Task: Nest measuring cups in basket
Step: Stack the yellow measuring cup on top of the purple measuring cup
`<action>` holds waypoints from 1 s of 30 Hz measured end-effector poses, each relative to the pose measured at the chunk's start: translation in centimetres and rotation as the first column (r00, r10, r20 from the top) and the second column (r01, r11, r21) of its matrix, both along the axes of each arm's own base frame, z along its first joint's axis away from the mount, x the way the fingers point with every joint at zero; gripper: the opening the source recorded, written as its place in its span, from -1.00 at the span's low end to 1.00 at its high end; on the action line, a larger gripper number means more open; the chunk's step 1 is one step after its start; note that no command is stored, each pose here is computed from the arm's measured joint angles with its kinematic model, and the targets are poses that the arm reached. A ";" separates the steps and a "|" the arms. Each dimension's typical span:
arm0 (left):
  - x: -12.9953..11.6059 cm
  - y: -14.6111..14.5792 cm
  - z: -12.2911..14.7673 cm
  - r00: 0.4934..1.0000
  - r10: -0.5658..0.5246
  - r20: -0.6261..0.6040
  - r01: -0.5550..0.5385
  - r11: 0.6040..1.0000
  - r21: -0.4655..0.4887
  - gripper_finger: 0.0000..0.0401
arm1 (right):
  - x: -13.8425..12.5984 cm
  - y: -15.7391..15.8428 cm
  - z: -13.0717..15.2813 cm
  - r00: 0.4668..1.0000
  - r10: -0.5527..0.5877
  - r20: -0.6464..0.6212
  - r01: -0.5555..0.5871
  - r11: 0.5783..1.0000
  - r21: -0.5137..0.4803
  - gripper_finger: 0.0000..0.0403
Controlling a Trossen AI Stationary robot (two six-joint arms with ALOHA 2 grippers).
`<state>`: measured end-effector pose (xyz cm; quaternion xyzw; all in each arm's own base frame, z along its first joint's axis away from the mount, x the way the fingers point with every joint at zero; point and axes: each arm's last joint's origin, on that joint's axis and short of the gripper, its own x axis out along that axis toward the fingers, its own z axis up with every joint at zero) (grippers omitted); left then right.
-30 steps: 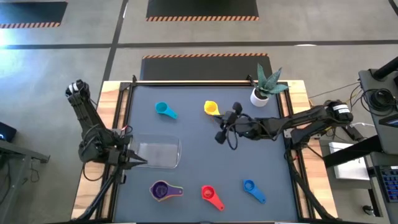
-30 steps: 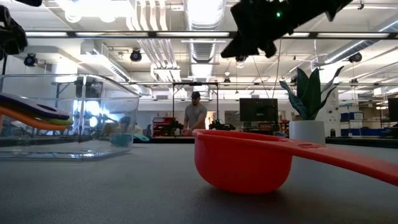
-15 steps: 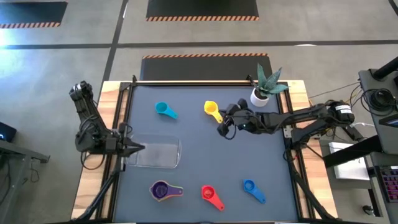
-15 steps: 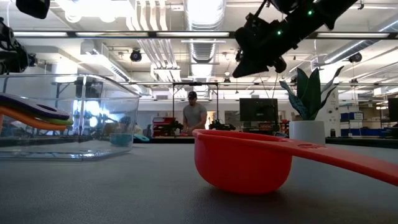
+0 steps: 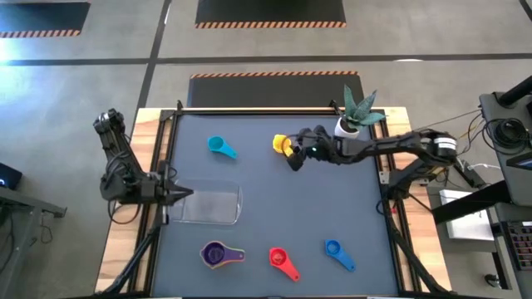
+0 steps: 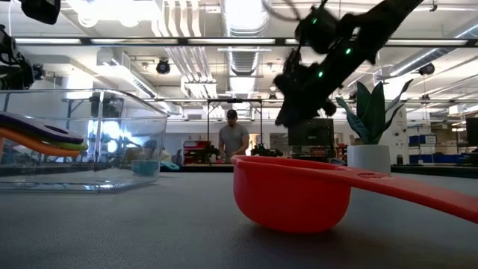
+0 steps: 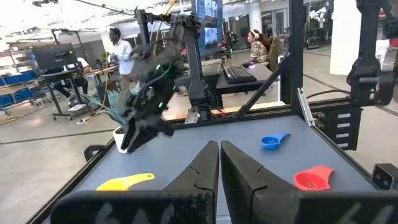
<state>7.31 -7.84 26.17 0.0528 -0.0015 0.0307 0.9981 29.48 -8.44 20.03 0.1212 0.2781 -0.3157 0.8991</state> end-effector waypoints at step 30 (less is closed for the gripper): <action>0.0 0.3 -0.1 1.000 0.015 -0.002 -0.015 0.999 -0.048 -1.00 | 7.0 -2.9 -3.6 0.935 -0.142 -0.323 0.210 0.960 0.184 0.51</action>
